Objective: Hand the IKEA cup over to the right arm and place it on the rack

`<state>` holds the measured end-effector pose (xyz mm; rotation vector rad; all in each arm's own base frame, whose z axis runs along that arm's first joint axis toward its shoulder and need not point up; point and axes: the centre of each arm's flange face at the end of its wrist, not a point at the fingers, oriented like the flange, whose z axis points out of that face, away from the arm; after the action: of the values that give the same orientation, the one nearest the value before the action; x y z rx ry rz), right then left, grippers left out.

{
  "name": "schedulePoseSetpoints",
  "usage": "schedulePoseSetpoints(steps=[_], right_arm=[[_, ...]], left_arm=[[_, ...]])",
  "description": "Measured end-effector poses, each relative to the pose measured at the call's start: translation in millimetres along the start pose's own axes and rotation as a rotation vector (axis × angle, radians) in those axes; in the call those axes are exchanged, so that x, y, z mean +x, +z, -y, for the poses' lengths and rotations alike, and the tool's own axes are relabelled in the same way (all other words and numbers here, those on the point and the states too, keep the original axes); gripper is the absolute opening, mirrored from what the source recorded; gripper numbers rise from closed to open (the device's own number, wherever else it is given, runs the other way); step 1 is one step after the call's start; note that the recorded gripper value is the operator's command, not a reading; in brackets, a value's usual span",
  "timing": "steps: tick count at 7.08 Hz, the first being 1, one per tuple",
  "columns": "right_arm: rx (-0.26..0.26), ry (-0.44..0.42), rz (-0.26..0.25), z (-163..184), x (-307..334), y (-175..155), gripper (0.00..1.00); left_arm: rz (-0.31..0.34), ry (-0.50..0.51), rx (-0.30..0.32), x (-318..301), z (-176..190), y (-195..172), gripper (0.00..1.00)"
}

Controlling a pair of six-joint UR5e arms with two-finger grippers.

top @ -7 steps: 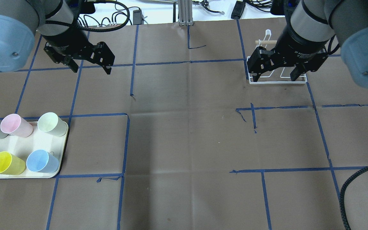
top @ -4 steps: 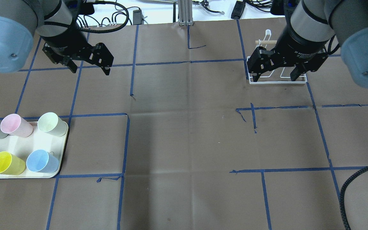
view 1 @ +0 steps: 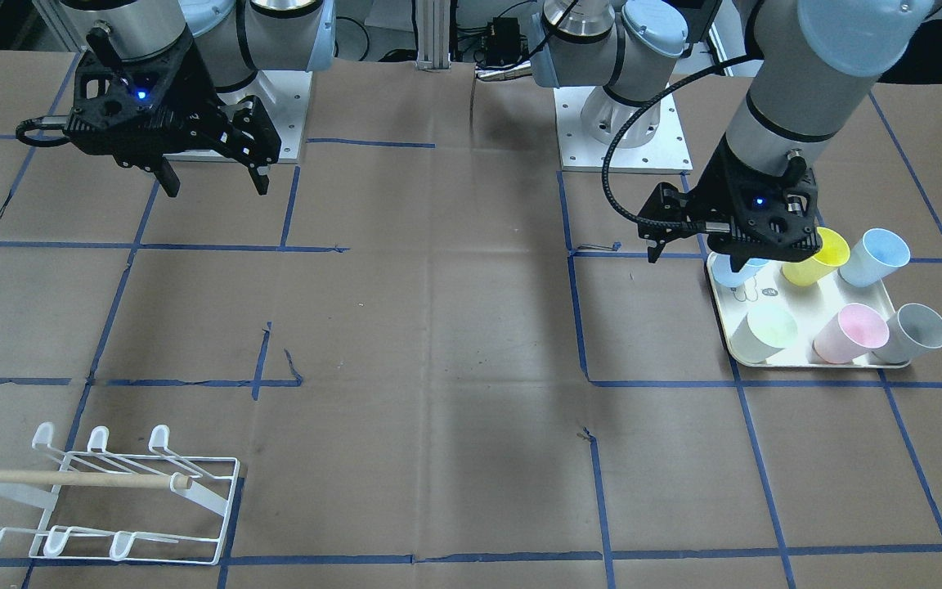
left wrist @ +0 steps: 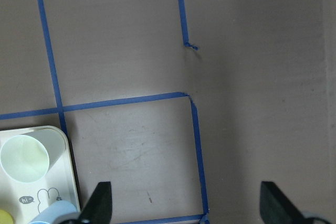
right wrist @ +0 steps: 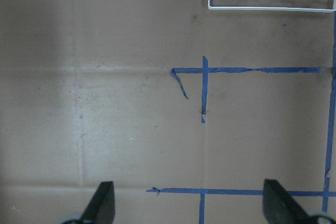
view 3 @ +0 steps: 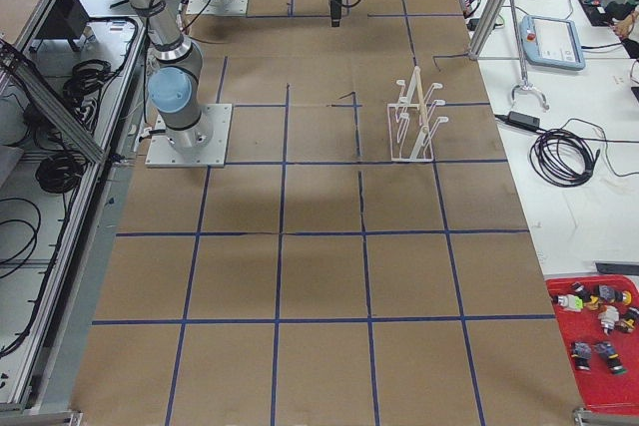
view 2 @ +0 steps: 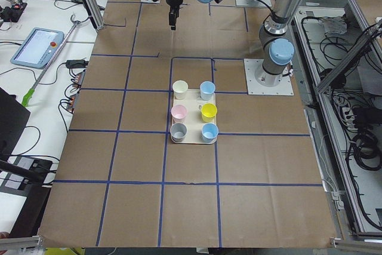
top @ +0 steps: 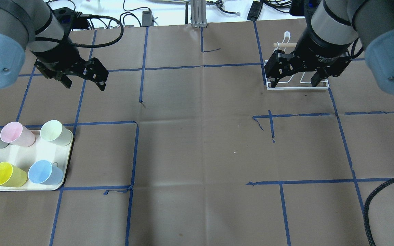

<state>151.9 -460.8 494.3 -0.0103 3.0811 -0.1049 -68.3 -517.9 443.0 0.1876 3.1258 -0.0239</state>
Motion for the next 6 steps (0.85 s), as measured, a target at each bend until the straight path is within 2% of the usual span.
schedulePoseSetpoints(steps=[4,6], right_arm=[[0.005,0.0,0.0,0,0,-1,1.0],[0.004,0.0,0.0,0,0,-1,1.0]], left_arm=[[-0.01,0.022,-0.031,-96,-18,19,0.99],[-0.012,0.049,-0.031,-125,-24,36,0.99]])
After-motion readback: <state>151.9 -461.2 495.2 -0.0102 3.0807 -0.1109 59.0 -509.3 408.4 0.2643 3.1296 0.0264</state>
